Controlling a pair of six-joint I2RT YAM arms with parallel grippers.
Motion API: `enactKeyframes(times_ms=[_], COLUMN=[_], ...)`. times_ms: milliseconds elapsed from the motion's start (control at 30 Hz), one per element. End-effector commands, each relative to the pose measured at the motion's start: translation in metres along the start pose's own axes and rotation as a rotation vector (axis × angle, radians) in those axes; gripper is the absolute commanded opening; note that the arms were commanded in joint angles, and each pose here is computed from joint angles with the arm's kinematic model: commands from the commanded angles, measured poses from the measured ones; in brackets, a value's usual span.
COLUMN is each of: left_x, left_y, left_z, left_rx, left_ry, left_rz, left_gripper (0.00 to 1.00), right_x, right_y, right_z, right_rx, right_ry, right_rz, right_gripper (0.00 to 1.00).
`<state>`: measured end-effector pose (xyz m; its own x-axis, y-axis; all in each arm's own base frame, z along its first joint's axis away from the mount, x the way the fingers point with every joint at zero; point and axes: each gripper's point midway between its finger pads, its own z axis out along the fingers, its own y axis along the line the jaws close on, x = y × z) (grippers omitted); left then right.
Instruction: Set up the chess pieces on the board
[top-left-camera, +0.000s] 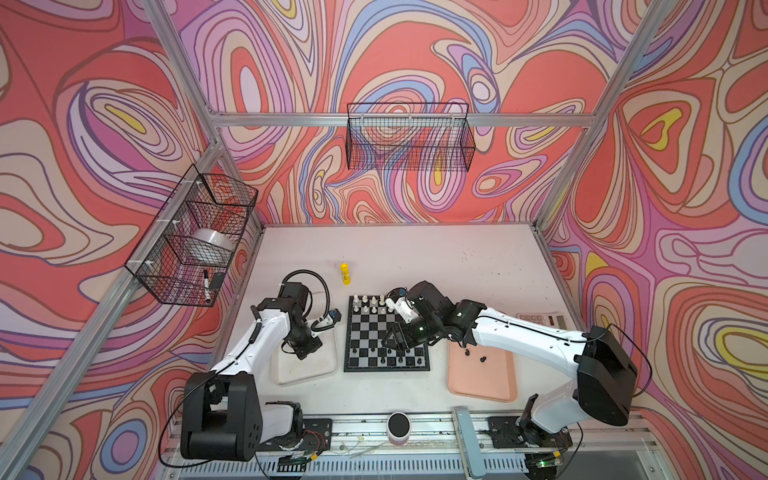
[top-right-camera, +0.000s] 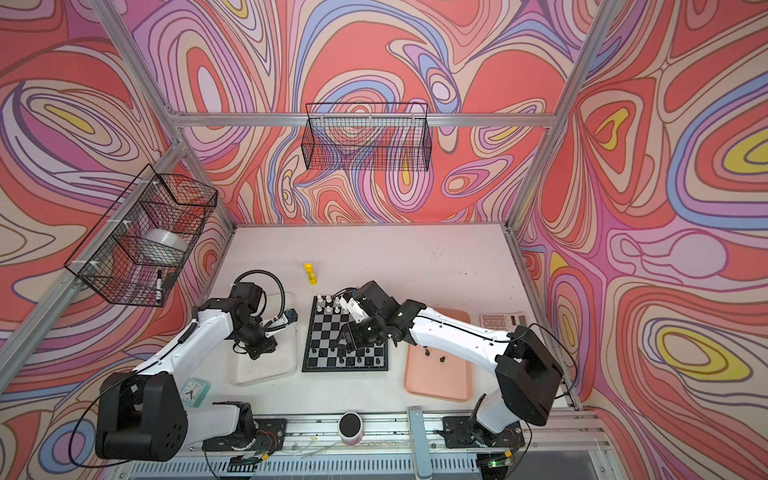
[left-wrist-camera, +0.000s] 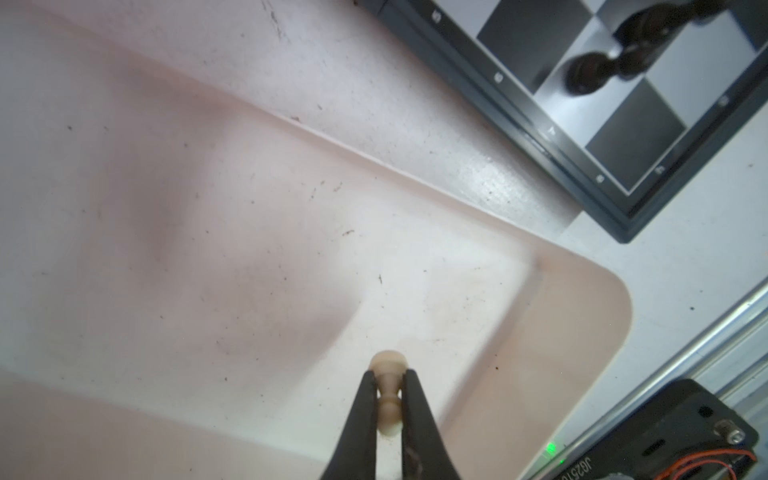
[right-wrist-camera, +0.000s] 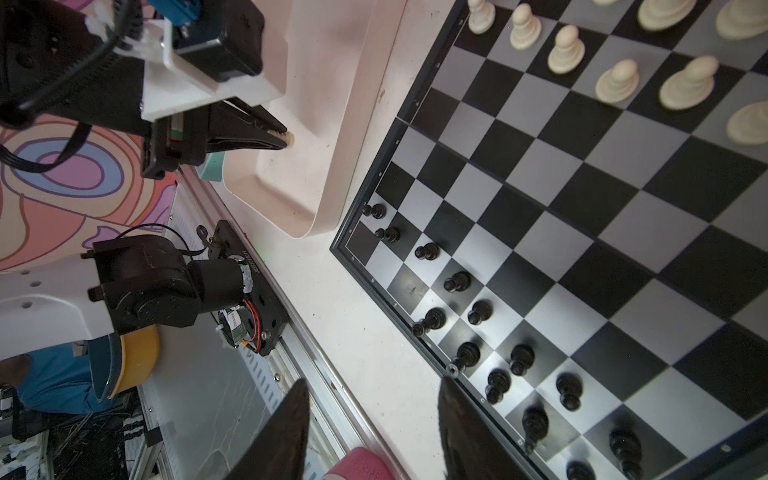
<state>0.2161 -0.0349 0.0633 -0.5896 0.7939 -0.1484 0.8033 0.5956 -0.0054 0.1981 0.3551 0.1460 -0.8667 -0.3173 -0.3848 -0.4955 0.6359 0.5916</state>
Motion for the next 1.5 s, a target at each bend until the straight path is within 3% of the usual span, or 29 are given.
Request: enactKeyframes(times_ms=[0, 367, 800, 1100, 1467], left_x=[-0.013, -0.121, -0.242, -0.286, -0.308], left_y=[-0.004, -0.014, -0.052, -0.069, -0.078], left_z=[-0.006, -0.024, -0.016, -0.003, 0.017], left_rx=[0.016, 0.007, 0.017, 0.026, 0.045], left_ry=[0.01, -0.064, -0.128, -0.147, -0.143], left_rz=[0.019, 0.178, 0.371, 0.423, 0.439], left_gripper=[0.12, 0.12, 0.12, 0.12, 0.12], right_x=[0.002, 0.028, 0.056, 0.061, 0.062], right_y=[0.004, -0.023, -0.04, -0.043, -0.044], right_z=[-0.011, -0.058, -0.103, -0.11, -0.106], right_rx=[-0.009, 0.123, 0.191, 0.205, 0.207], right_ry=[-0.034, -0.086, -0.165, -0.178, -0.165], right_rz=[-0.015, 0.027, 0.092, 0.099, 0.103], right_gripper=[0.51, 0.53, 0.54, 0.54, 0.54])
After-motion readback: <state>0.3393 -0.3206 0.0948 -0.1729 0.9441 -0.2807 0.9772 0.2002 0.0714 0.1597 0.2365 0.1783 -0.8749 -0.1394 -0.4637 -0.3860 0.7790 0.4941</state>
